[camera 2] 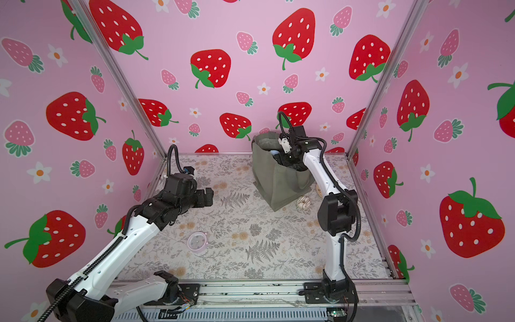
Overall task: Put the alarm clock into the canvas bag
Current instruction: Place the alarm at the canvas bag, then pick up the alarm from the center of the board.
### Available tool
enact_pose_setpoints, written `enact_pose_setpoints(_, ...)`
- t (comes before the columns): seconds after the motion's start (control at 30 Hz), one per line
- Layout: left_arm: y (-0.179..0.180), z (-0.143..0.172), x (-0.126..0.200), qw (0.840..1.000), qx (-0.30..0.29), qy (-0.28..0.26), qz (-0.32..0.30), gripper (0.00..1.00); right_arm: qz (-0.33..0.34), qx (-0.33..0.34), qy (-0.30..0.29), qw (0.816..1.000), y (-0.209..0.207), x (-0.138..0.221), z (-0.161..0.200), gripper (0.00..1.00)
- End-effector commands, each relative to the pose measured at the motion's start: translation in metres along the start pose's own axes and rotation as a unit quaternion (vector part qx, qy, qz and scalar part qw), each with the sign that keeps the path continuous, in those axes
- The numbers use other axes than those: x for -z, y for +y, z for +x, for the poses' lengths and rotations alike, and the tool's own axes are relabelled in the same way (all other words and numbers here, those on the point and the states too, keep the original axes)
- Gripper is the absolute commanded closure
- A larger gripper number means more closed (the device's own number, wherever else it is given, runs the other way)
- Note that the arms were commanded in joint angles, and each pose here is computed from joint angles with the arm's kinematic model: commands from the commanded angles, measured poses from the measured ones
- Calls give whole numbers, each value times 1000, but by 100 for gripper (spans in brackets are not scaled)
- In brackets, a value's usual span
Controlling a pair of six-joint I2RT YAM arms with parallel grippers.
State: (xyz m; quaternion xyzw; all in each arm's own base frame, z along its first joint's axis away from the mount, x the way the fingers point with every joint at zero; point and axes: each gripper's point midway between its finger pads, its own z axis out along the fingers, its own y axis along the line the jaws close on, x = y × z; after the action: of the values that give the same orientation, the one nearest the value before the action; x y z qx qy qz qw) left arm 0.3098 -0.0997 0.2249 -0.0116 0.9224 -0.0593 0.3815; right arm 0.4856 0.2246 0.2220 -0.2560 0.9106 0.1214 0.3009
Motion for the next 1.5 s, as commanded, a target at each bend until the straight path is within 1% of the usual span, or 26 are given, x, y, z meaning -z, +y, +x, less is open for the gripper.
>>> enact_pose_setpoints(0.0, 14, 21, 2, 998, 18, 49, -32, 0, -2, -3, -52, 999, 9, 39, -26, 0)
enact_pose_setpoints(0.13, 14, 11, -1, 995, -5, 81, -52, 1, 25, -29, -105, 994, 4, 78, -47, 0)
enact_pose_setpoints(0.2, 11, 7, -5, 995, -2, 90, -53, 1, 29, -41, -138, 989, 6, 102, -54, 0)
enact_pose_setpoints(0.27, 4, 3, -10, 995, 13, 90, -40, 1, 21, -52, -185, 981, 13, 131, -60, 0)
enact_pose_setpoints(0.33, 4, 0, -11, 994, 22, 93, -44, 1, 5, -64, -227, 972, 21, 160, -62, 0)
enact_pose_setpoints(0.4, 4, -3, -9, 993, 18, 107, -52, 1, -29, -66, -249, 966, 37, 179, -56, 0)
enact_pose_setpoints(0.43, 5, 0, -6, 990, 13, 126, -61, 1, -37, -72, -259, 963, 41, 186, -50, 0)
enact_pose_setpoints(0.5, 9, 13, 2, 984, 12, 164, -74, 1, -59, -79, -274, 957, 52, 195, -37, 0)
enact_pose_setpoints(0.57, 15, 40, 8, 976, 16, 200, -82, 1, -106, -80, -294, 947, 72, 208, -17, 0)
enact_pose_setpoints(0.67, 24, 81, 16, 968, 40, 234, -81, 1, -173, -65, -295, 937, 104, 217, 12, 0)
enact_pose_setpoints(0.8, 25, 133, 16, 951, 67, 294, -73, 1, -227, -55, -259, 937, 127, 202, 48, 0)
enact_pose_setpoints(0.9, 26, 156, 12, 939, 58, 326, -87, 1, -263, -36, -214, 940, 145, 183, 70, 0)
enact_pose_setpoints(0.97, 26, 163, 7, 938, 47, 330, -92, 1, -297, -14, -193, 935, 163, 174, 84, 0)
enact_pose_setpoints(1.03, 23, 172, -4, 938, 45, 332, -91, 1, -316, -1, -176, 932, 176, 163, 96, 0)
enact_pose_setpoints(1.13, 27, 182, -15, 936, 43, 334, -102, 1, -316, 6, -154, 936, 182, 147, 105, 0)
enact_pose_setpoints(1.2, 30, 182, -19, 938, 42, 327, -109, 1, -315, 8, -145, 938, 184, 140, 107, 0)
enact_pose_setpoints(1.23, 30, 181, -22, 940, 43, 320, -107, 1, -315, 8, -144, 938, 184, 138, 108, 0)
enact_pose_setpoints(1.37, 38, 185, -28, 938, 40, 321, -125, 1, -316, 10, -146, 938, 185, 138, 107, 0)
enact_pose_setpoints(1.47, 40, 188, -37, 936, 38, 328, -122, 1, -321, 14, -148, 935, 186, 138, 108, 0)
